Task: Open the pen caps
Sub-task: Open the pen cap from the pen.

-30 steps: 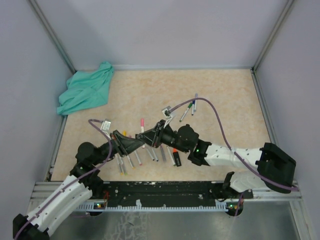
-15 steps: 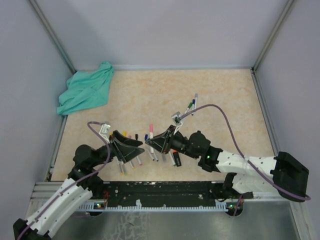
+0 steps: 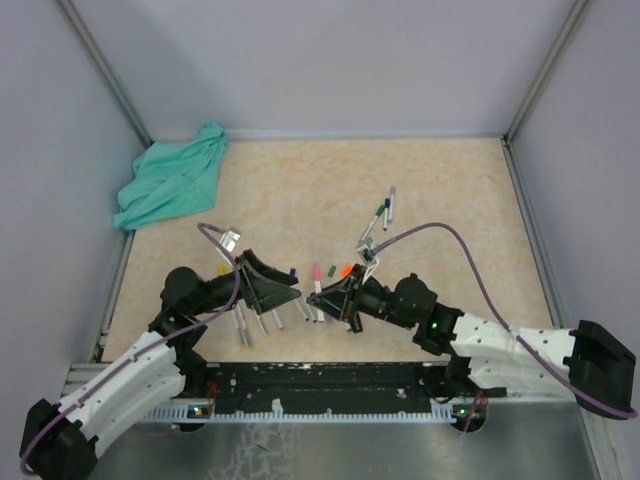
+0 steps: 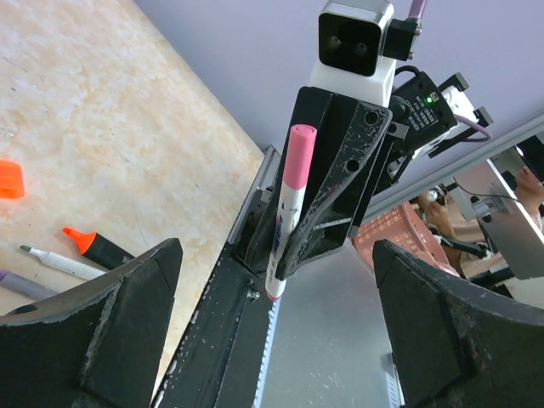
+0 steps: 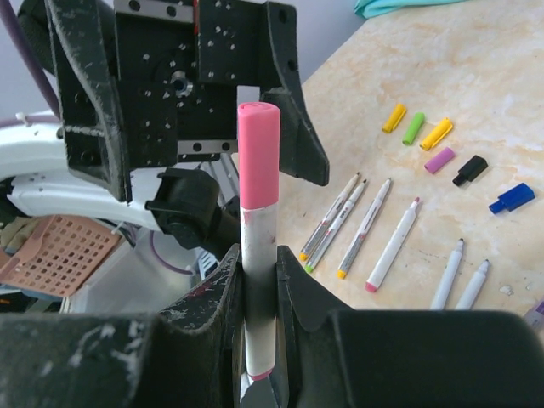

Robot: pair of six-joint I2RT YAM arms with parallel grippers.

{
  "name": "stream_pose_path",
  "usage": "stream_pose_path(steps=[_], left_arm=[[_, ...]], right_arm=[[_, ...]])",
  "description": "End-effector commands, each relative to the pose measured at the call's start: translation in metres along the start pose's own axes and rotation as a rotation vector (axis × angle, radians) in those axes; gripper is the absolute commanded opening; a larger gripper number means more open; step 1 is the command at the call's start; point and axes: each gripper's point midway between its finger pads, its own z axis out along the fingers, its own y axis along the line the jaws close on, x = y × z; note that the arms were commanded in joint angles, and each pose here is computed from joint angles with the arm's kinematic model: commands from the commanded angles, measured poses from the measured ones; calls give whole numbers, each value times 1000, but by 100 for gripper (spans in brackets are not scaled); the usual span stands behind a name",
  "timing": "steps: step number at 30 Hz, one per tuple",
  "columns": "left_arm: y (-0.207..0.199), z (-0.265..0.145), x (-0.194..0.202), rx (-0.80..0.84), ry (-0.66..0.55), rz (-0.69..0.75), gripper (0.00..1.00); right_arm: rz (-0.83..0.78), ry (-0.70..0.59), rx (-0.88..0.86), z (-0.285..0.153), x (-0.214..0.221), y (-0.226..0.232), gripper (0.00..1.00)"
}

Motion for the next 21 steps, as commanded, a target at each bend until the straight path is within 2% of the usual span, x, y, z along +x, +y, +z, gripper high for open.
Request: stream_pose_path(steps=[1, 8, 14, 19, 21], left_arm=[[-25, 12, -18, 102, -4, 32, 94], [-24, 24, -16, 136, 55, 15, 71], [-24, 32, -21, 145, 67, 19, 64], [-25, 33, -19, 157, 88, 15, 48], [-23, 33, -17, 154, 95, 10, 46]], right_arm=[[-16, -11, -70, -2, -5, 15, 0], [-6, 17, -91, 2, 3, 17, 0], [9, 49, -119, 9, 11, 19, 0], [16, 40, -127, 11, 9, 21, 0], [15, 39, -127, 12, 8, 22, 0]])
